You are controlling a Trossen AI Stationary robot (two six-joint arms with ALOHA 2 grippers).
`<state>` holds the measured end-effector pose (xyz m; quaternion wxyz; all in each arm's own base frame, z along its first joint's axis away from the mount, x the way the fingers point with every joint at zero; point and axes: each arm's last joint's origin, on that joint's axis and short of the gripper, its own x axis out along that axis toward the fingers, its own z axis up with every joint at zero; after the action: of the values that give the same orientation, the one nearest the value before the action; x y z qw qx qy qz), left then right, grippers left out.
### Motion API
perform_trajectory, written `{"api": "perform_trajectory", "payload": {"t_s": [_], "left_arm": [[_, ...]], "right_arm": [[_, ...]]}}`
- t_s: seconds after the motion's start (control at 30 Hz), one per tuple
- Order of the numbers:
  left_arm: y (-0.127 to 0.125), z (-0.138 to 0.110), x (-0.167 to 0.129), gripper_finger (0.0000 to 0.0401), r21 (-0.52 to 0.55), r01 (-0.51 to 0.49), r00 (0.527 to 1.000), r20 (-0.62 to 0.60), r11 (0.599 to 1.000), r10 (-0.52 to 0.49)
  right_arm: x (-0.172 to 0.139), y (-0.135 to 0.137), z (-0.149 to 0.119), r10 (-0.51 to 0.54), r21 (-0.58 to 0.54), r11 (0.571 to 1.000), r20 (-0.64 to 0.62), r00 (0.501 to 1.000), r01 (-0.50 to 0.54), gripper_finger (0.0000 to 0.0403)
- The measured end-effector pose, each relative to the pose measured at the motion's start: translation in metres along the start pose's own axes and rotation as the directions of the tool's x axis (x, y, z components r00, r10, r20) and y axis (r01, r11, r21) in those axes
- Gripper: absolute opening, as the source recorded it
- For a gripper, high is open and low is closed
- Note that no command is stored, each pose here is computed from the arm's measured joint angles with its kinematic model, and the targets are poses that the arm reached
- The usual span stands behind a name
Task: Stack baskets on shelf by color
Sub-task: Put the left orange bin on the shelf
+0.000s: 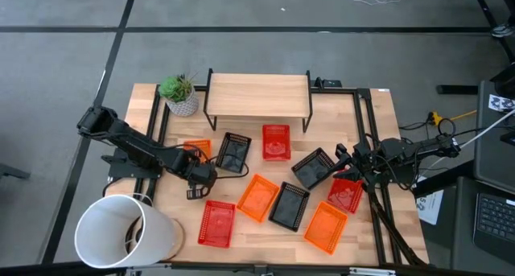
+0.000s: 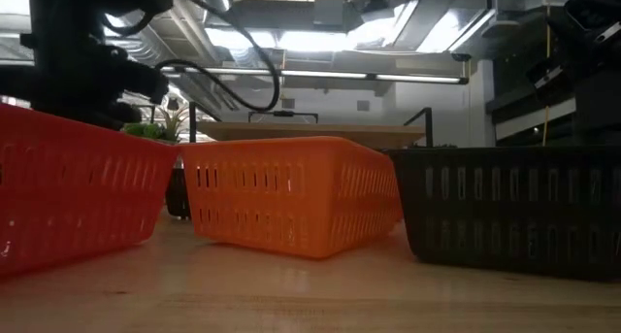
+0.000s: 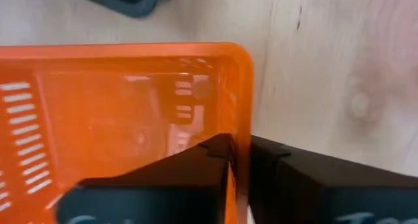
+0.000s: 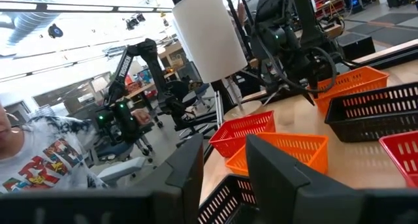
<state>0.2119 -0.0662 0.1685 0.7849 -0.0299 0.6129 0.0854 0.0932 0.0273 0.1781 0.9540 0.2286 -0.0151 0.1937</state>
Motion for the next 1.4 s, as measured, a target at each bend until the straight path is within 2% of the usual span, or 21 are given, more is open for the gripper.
{"api": "perform_trajectory", "payload": {"t_s": [0.2, 0.37, 0.47, 0.53, 0.63, 0.73, 0.83, 1.03, 1.17, 1.27, 1.4], "left_arm": [[-0.003, 0.014, -0.021, 0.0002, 0.006, 0.011, 1.000, 0.008, 1.000, -0.011], [-0.008, 0.033, -0.058, 0.0001, 0.014, 0.036, 0.999, 0.016, 0.999, -0.036], [-0.012, 0.046, -0.081, 0.0000, 0.063, 0.062, 0.995, 0.080, 0.996, -0.067], [-0.013, 0.056, -0.095, 0.0000, 0.129, 0.026, 0.985, 0.164, 0.991, -0.047], [-0.006, 0.072, -0.114, 0.0000, 0.186, -0.124, 0.951, 0.301, 0.975, 0.064], [0.010, 0.085, -0.127, 0.0000, 0.189, -0.287, 0.905, 0.376, 0.939, 0.200], [0.037, 0.098, -0.134, 0.0000, 0.188, -0.359, 0.885, 0.378, 0.914, 0.270], [0.114, 0.112, -0.134, 0.0000, 0.179, -0.322, 0.912, 0.323, 0.930, 0.253], [0.159, 0.110, -0.133, 0.0000, 0.111, -0.296, 0.916, 0.314, 0.949, 0.249], [0.179, 0.106, -0.133, 0.0000, 0.087, -0.287, 0.920, 0.303, 0.954, 0.250], [0.184, 0.109, -0.128, 0.0000, 0.111, -0.252, 0.927, 0.314, 0.961, 0.207]], "right_arm": [[0.000, -0.002, -0.005, -0.023, 0.012, 1.000, -0.046, 0.999, 0.024, 0.0117], [0.000, -0.002, -0.004, -0.022, 0.012, 1.000, -0.043, 0.999, 0.023, 0.0117], [0.000, -0.002, -0.004, -0.022, 0.012, 1.000, -0.042, 0.999, 0.022, 0.0117], [0.000, -0.002, -0.004, -0.022, 0.012, 1.000, -0.041, 0.999, 0.022, 0.0117], [0.000, -0.002, -0.004, -0.021, 0.012, 1.000, -0.041, 0.999, 0.022, 0.0117], [0.000, -0.002, -0.004, -0.021, 0.013, 1.000, -0.040, 0.999, 0.021, 0.0117], [0.000, -0.002, -0.004, -0.021, 0.013, 1.000, -0.040, 0.999, 0.021, 0.0117], [0.000, -0.002, -0.004, -0.021, 0.012, 1.000, -0.040, 0.999, 0.021, 0.0117], [0.000, -0.002, -0.004, -0.021, 0.012, 1.000, -0.040, 0.999, 0.021, 0.0117], [0.000, -0.002, -0.004, -0.021, 0.009, 1.000, -0.040, 0.999, 0.021, 0.0117], [0.000, -0.002, -0.004, -0.021, 0.008, 1.000, -0.039, 0.999, 0.022, 0.0117]]}}
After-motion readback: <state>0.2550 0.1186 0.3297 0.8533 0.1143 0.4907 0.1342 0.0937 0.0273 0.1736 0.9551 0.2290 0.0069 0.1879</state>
